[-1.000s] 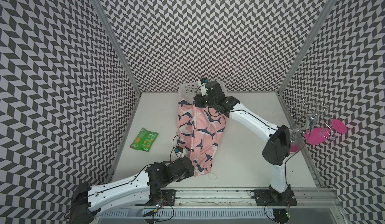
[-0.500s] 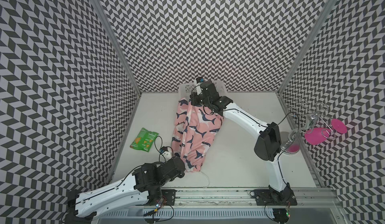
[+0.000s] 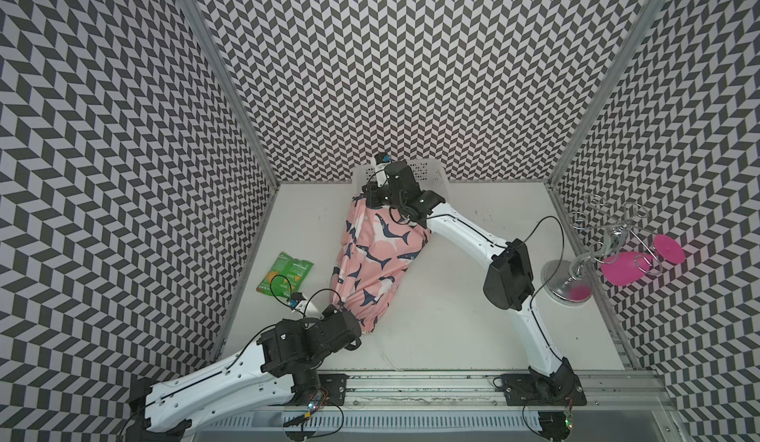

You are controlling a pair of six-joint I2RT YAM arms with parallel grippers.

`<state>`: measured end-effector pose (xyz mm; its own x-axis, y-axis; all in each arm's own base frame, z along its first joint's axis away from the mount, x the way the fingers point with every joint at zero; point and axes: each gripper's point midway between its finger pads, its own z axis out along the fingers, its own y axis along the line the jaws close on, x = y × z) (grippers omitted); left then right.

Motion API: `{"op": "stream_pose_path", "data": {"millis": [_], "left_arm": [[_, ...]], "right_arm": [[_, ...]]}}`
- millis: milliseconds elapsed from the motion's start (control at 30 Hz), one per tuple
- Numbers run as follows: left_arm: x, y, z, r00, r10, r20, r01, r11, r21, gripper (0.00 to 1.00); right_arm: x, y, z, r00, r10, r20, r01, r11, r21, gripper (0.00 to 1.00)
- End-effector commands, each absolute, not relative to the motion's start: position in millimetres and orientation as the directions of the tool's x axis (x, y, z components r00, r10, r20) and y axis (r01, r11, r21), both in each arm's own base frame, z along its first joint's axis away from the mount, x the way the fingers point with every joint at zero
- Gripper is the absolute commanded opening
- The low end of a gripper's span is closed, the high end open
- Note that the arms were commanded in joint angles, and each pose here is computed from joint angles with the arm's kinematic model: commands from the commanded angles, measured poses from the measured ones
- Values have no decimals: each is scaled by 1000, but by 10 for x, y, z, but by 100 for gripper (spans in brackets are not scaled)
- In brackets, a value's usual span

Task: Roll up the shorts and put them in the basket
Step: Fold the shorts at the center of the board, then move the bin to the center of the board.

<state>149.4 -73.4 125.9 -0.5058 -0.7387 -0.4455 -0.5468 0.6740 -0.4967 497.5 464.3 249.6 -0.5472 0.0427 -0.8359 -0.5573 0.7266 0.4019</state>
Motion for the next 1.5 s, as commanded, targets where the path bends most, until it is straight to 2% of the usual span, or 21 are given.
{"op": "stream_pose_path", "data": {"millis": [0,333,467,500,567,633,667,800,867,967,1100,1267,1367,1467], "left_arm": [[1496,-499,1186,-470,-709,-525,-599,693,-400,0],[1679,-405,1065,-454,-703,-547,-613,692,-382,0],[1825,-402,1123,-461,-681,-570,-599,712,-366,8],[1854,-407,1136,-463,-677,-571,-598,715,-362,15],[1899,-394,1168,-467,-666,-581,-606,720,-339,44],[1907,-374,1222,-476,-649,-593,-611,729,-308,64],[1927,-391,1280,-482,-640,-598,-603,738,-304,67],[2018,-541,1466,-539,-583,-608,-515,799,-310,70],[2086,-696,1541,-576,-552,-603,-443,830,-337,73],[2158,-985,1572,-649,-486,-586,-313,872,-376,76],[2224,-1329,1503,-710,-407,-575,-156,886,-436,76],[2240,-1446,1279,-746,-373,-551,-119,890,-441,78],[2221,-1380,1087,-768,-369,-523,-156,900,-406,69],[2191,-1325,982,-778,-371,-507,-174,903,-393,66]], "right_arm": [[5124,4675,2713,-466,92,-880,-603,695,392,0],[5159,4831,2586,-450,80,-890,-649,655,386,0],[5172,4885,2606,-428,82,-900,-675,633,379,13],[5176,4890,2620,-422,82,-903,-680,631,374,20],[5161,4906,2659,-409,70,-910,-696,621,360,47],[5141,4878,2718,-401,51,-914,-699,628,342,59],[5137,4831,2754,-396,41,-917,-695,639,329,61],[5208,4481,2872,-410,28,-912,-646,697,312,67],[5344,4127,2854,-470,60,-881,-572,739,355,69],[5594,3501,2703,-554,132,-822,-435,795,422,70],[5863,2799,2388,-595,182,-783,-272,871,410,71],[6112,2288,2011,-629,224,-744,-114,921,373,73],[6247,2141,1783,-641,254,-725,-76,918,389,73],[6347,2162,1644,-638,250,-728,-97,912,398,70]]}}
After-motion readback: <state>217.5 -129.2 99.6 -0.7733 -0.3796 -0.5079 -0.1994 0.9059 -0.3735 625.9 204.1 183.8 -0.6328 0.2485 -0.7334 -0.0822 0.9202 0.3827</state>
